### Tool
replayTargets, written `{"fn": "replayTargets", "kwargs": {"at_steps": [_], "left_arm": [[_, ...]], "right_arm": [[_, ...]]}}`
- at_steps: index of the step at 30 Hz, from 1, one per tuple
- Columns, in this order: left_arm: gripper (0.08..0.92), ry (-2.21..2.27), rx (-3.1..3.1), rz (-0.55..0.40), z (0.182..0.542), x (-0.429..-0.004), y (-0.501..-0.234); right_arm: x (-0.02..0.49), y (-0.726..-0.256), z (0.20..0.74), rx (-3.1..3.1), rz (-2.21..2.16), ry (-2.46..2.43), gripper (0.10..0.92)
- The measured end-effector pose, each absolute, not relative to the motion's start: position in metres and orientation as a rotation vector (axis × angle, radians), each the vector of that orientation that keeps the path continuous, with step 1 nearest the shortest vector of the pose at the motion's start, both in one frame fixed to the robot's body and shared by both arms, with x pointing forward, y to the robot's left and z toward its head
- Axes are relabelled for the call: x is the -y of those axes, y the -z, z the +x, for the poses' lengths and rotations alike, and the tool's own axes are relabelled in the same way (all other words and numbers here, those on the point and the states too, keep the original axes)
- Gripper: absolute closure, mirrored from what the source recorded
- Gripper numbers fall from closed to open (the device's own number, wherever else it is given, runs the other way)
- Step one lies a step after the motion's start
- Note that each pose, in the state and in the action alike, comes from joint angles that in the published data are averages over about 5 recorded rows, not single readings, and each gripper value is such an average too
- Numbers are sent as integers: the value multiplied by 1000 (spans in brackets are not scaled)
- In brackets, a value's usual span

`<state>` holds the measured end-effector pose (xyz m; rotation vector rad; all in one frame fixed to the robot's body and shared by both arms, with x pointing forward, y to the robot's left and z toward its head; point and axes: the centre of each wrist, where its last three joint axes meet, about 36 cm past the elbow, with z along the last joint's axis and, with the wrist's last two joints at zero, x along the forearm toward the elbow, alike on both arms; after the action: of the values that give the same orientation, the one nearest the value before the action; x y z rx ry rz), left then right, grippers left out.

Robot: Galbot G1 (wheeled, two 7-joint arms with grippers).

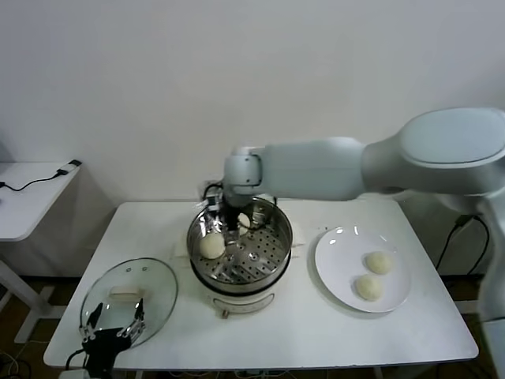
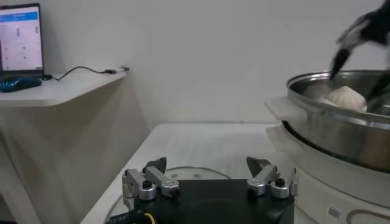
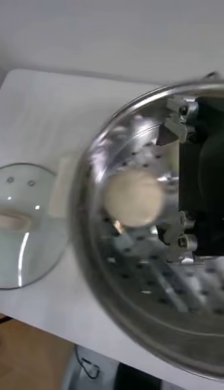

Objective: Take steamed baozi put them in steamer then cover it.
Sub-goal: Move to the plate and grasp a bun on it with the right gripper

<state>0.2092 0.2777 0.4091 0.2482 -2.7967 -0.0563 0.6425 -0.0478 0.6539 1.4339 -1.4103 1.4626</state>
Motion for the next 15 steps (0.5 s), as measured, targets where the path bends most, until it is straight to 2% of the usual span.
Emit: {"fn": "replayTargets", "kwargs": {"at_steps": [4,7,15], "left_arm": [[177,64,2799,249,210,-279,-410],[177,64,2800,247,211,-279,-410],[177,67,2797,246,211,-279,-410]], "right_arm": [[128,-675,645,1381,1391,-1458,200],[191,-673,640,1359,1349,-1435,200],[313,-619,612,1334,1270,-1334,200]]}}
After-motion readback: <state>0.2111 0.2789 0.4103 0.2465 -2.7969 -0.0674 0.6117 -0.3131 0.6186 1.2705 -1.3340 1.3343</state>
